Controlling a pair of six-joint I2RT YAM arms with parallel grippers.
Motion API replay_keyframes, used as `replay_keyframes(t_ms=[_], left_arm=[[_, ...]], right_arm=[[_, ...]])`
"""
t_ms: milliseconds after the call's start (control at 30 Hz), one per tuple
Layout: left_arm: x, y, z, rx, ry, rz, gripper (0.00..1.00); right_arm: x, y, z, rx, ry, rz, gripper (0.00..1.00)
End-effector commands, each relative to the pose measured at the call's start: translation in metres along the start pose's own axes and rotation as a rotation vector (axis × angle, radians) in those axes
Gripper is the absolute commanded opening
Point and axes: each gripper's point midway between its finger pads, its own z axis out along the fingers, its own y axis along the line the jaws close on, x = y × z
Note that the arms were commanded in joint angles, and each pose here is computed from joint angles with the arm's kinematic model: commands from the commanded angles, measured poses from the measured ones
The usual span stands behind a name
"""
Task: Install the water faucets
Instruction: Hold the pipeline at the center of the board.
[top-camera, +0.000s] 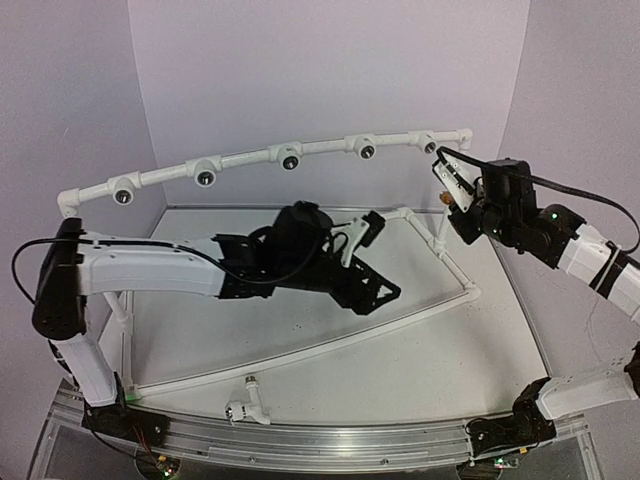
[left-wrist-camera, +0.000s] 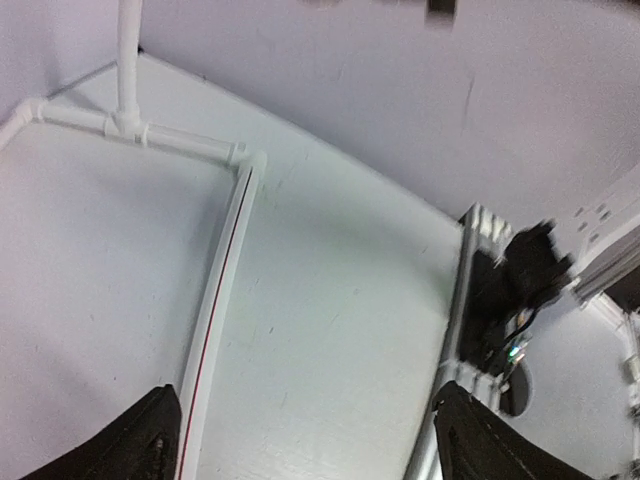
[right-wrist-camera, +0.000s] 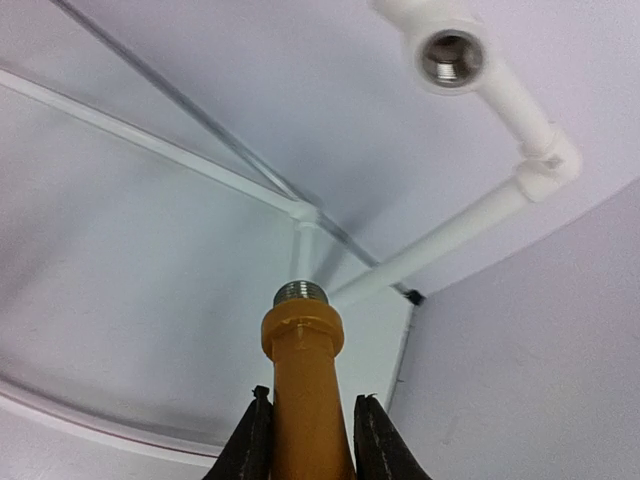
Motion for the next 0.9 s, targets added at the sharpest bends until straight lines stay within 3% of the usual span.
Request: replay_keyframes(t_ms=[0,133,333,467,533,667,867], left_arm=[[0.07,0.038,0.057,-0.096,0.231,0.151,0.93],[0.104,0.064,0.094,-0.149,0.333,0.276,0.94],[0.131,0.081,0.125,-0.162,0.41,0.318,0.95],[0.151,0.093,0.139,-0.171,0.448,0.365,0.94],[0.165,0.101,0.144,-0.171,0.482,0.392,0.89],[0.192,0.106,0.14,-0.138,0.555,0.478,0.67],[0.223,0.115,0.125,-0.11,0.638,0.561,0.4]], right_arm=[[-0.026,-0.092,-0.018,0.314,-0.001,0.073,0.0],[-0.028,-0.087,-0.016,0.22,-0.028,0.131,0.0],[-0.014,-0.067,-0.002,0.168,0.013,-0.091,0.0],[-0.015,-0.052,0.004,0.112,-0.01,-0.154,0.0],[-0.01,-0.044,0.006,0.088,-0.009,-0.187,0.0],[-0.002,-0.04,0.013,0.104,0.007,-0.225,0.0],[0.0,-0.032,0.039,0.118,0.031,-0.418,0.0]])
